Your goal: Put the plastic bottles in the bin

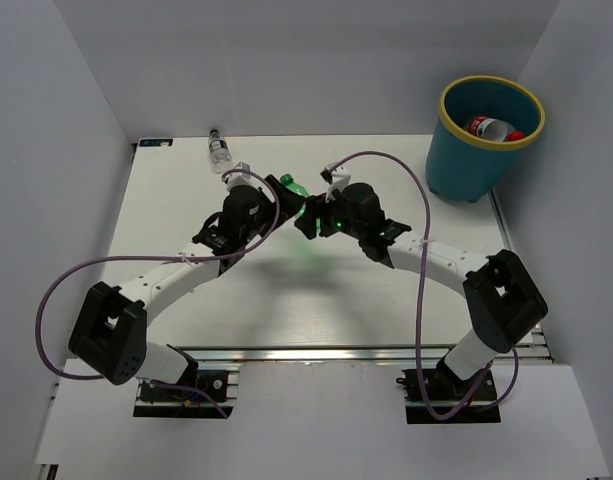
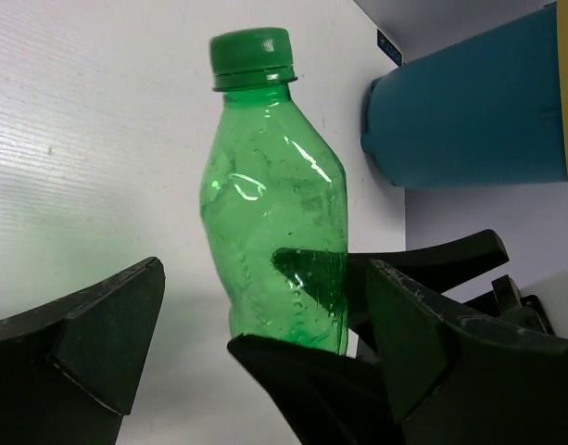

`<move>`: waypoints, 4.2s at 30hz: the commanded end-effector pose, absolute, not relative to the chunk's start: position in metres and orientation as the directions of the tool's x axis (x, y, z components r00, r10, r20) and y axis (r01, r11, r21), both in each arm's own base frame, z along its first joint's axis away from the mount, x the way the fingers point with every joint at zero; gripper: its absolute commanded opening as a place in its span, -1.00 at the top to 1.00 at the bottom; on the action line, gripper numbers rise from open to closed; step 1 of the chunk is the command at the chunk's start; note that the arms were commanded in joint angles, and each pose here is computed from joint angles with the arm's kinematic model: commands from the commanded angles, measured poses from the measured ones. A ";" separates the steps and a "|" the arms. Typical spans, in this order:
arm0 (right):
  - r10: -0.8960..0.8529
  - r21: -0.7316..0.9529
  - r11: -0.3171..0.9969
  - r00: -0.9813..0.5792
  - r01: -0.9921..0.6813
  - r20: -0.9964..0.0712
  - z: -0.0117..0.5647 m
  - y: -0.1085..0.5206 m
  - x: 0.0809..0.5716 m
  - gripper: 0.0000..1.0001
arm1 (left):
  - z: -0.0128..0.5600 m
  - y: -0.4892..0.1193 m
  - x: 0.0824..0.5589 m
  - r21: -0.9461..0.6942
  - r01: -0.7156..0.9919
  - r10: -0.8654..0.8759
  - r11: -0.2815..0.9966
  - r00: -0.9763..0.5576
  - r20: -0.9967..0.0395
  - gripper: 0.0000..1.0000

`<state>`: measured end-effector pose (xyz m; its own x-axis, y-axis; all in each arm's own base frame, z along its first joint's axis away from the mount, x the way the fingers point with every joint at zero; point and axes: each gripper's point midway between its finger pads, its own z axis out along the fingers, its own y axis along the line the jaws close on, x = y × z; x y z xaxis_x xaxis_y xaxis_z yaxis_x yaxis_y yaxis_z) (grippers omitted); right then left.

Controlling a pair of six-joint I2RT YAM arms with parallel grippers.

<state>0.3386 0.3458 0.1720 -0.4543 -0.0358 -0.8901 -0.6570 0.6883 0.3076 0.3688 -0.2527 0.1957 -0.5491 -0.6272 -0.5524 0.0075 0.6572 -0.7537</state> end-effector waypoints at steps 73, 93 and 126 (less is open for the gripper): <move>-0.222 0.028 0.655 -0.227 -0.755 -0.948 0.287 0.196 0.421 -0.79 | 0.081 -0.013 0.719 -0.298 -0.222 -0.359 0.928 -0.326 -0.875 -0.96; 0.178 0.428 0.626 -0.415 -0.652 -0.892 0.257 0.214 0.355 -0.79 | 0.222 -0.143 0.565 -0.448 0.435 -0.294 0.781 -0.377 -0.878 0.78; 0.547 0.671 0.355 -0.438 -0.650 -0.714 0.277 0.263 0.294 -0.79 | 0.252 -0.357 0.249 -0.324 0.887 -0.138 0.329 -0.294 -0.946 0.86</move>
<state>0.2843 0.2594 0.2554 -0.4798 0.5110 -0.7132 -0.6331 0.3611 0.6847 0.2551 -0.3507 0.2292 -0.3426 -0.1083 -0.9332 0.8556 0.3742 -0.3576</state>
